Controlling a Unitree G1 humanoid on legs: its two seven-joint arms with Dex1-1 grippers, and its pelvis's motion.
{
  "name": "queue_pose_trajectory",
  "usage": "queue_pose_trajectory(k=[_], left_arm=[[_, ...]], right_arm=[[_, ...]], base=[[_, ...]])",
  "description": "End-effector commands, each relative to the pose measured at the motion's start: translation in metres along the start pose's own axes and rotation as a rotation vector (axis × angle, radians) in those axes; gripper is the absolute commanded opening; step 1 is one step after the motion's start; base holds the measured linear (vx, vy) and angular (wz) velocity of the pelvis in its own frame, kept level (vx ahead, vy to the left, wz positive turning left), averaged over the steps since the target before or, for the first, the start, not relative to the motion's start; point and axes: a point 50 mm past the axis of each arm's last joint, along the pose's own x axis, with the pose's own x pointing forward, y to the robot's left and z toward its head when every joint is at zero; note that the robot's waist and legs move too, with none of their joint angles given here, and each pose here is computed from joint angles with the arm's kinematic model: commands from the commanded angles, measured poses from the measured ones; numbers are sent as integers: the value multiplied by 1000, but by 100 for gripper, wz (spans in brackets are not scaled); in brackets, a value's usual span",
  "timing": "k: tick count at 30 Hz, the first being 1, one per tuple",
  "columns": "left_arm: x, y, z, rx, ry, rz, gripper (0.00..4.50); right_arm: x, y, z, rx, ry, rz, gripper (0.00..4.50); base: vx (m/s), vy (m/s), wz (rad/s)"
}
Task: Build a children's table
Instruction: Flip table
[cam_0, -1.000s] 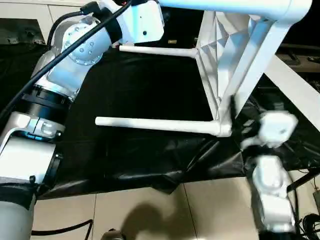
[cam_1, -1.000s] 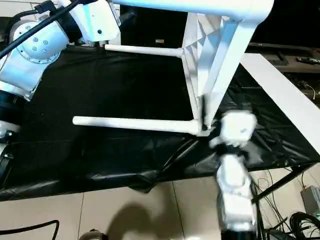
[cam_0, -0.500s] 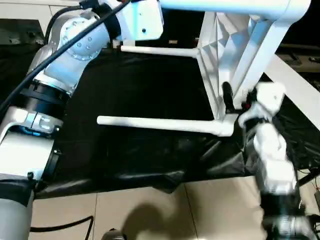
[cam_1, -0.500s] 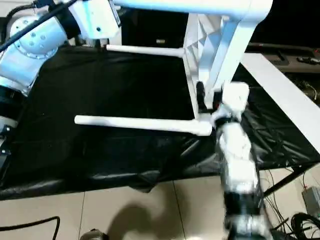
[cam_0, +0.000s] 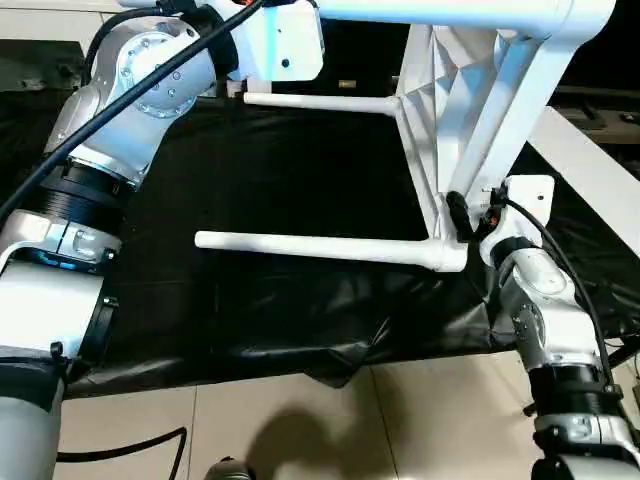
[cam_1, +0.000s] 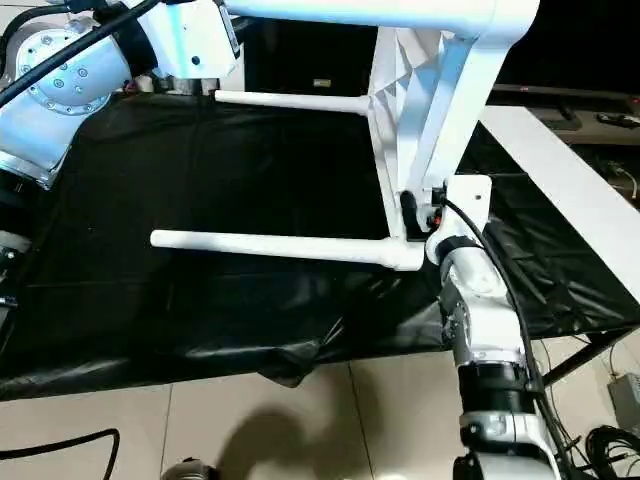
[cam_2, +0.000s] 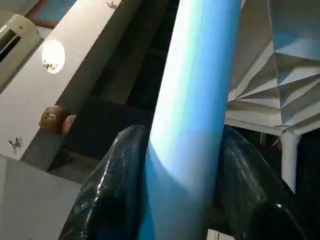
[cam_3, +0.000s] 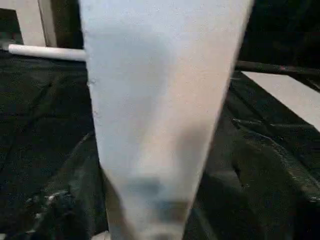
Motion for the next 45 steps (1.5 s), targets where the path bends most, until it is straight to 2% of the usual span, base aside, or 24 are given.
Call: queue_pose_trajectory(k=[1, 5, 7, 9, 13, 19, 25, 29, 30, 31, 32, 34, 35, 37, 39, 42, 43, 44, 45], left_arm=[[0, 5, -1, -38, 5, 26, 200], [0, 6, 1, -43, -4, 28, 198], [0, 7, 2, -48, -9, 29, 197], [-1, 7, 1, -46, -7, 30, 196], [-2, 9, 0, -47, -1, 34, 196], [-8, 11, -5, -62, 26, 48, 195], [-15, 17, -13, -71, 77, 83, 192], [-22, 23, -19, -90, 119, 133, 189], [-23, 24, -20, -94, 124, 141, 188], [-27, 27, -23, -106, 141, 180, 187], [-27, 27, -23, -106, 141, 180, 187], [-31, 29, -25, -117, 160, 210, 186], [-36, 30, -29, -136, 184, 244, 183], [-41, 30, -32, -151, 204, 276, 182], [-43, 30, -33, -157, 213, 286, 182], [-52, 26, -38, -217, 249, 334, 178], [-57, 20, -43, -270, 276, 357, 177], [-58, 19, -43, -280, 280, 360, 177], [-62, 13, -47, -322, 300, 368, 177]], right_arm=[[2, -12, 8, -9, -32, -25, 341], [5, -12, 9, -12, -42, 13, 322], [7, -10, 9, -5, -55, 50, 286], [8, -10, 8, -9, -56, 59, 281], [9, -9, 9, -11, -66, 66, 242], [11, -15, 24, -72, -141, 42, 213], [12, -29, 54, -146, -250, -2, 202], [11, -38, 83, -245, -346, -22, 199], [11, -39, 86, -257, -359, -24, 199], [10, -42, 98, -293, -396, -42, 199], [10, -42, 98, -293, -396, -42, 199], [10, -44, 106, -313, -423, -55, 198], [9, -44, 117, -349, -462, -62, 197], [8, -45, 127, -380, -493, -73, 196], [8, -46, 131, -394, -506, -74, 196], [7, -47, 155, -438, -564, -72, 195], [8, -46, 172, -462, -596, -56, 194], [8, -46, 175, -466, -601, -53, 194], [9, -44, 188, -489, -621, -26, 194]], base=[[0, 0, 0], [0, 0, 0], [0, 0, 0], [0, 0, 0], [0, 0, 0], [0, 0, 0], [0, 0, 0], [0, 0, 0], [0, 0, 0], [0, 0, 0], [0, 0, 0], [0, 0, 0], [0, 0, 0], [0, 0, 0], [0, 0, 0], [0, 0, 0], [0, 0, 0], [0, 0, 0], [0, 0, 0]])
